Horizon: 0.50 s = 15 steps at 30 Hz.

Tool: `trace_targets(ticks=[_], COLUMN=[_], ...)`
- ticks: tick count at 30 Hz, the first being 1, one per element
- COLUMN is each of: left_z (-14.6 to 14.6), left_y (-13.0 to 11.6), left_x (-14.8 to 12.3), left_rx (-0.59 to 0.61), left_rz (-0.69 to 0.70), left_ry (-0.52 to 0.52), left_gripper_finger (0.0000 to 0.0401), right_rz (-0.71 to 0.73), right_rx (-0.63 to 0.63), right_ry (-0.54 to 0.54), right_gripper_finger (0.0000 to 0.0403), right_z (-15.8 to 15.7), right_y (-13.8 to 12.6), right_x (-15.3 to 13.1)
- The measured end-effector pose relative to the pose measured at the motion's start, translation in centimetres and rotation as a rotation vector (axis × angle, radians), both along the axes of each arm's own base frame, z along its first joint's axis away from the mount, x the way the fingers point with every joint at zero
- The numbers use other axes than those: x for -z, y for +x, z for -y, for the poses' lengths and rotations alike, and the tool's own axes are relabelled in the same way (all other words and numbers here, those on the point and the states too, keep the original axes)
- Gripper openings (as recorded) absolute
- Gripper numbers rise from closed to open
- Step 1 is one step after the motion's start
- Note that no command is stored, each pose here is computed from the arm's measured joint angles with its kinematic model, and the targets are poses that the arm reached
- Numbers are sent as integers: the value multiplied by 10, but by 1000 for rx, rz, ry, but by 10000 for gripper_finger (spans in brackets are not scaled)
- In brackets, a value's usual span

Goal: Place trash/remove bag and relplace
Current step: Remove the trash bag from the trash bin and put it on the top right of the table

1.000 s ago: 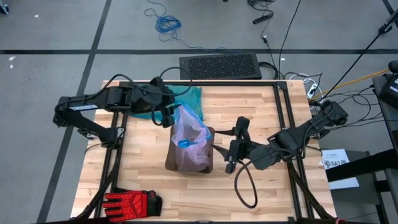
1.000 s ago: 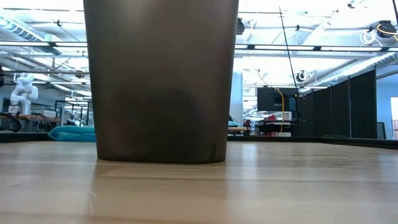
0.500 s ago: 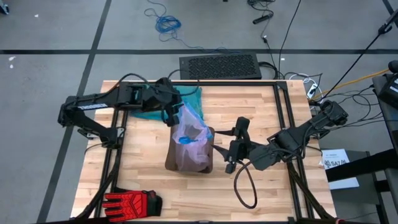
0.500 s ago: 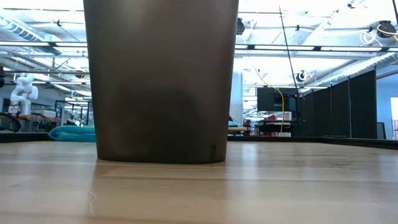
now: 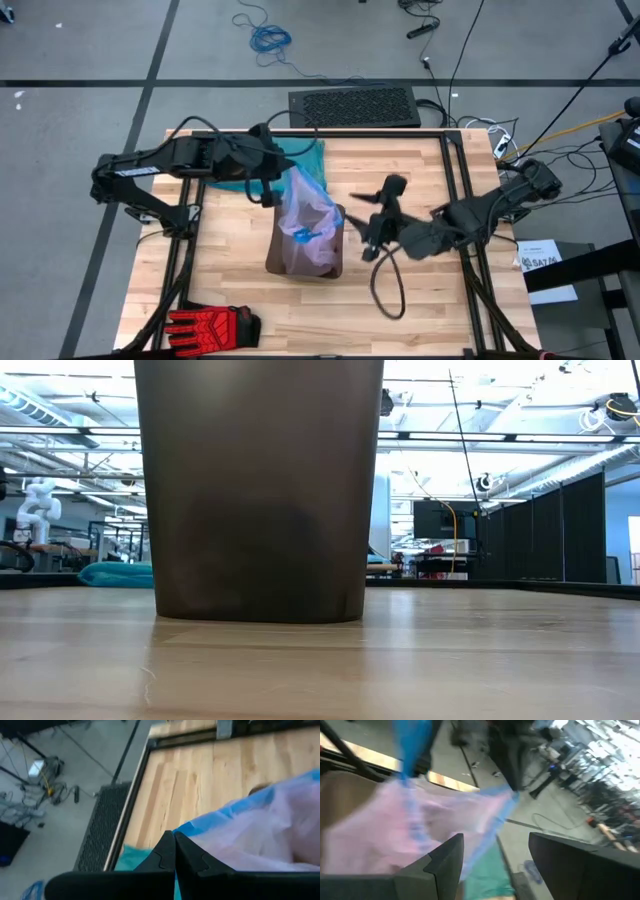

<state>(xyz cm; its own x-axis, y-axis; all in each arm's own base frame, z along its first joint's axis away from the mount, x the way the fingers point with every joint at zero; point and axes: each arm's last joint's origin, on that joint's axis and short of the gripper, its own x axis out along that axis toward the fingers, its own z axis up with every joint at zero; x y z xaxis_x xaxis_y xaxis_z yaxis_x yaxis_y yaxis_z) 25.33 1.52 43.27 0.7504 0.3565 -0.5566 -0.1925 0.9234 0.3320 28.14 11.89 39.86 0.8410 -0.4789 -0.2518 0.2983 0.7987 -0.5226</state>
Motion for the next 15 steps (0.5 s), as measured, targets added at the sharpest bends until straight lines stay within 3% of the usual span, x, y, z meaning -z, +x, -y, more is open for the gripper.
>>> trace_targets(ticks=[5,11,15], left_z=[9,19,26], left_y=[-6,-9,-9], left_x=[-20,-27,-27], left_rx=[39,87,115], left_rz=[65,80,79], left_ry=[7,21,21], left_gripper_finger=[1,1,1], right_rz=[-53,-191,-175], right_rx=[9,-305,-417], right_ry=[-5,211,250], right_gripper_finger=[217,217,217], right_z=[40,108,153], right_y=[-13,-14,2], right_x=[-14,-13,-5])
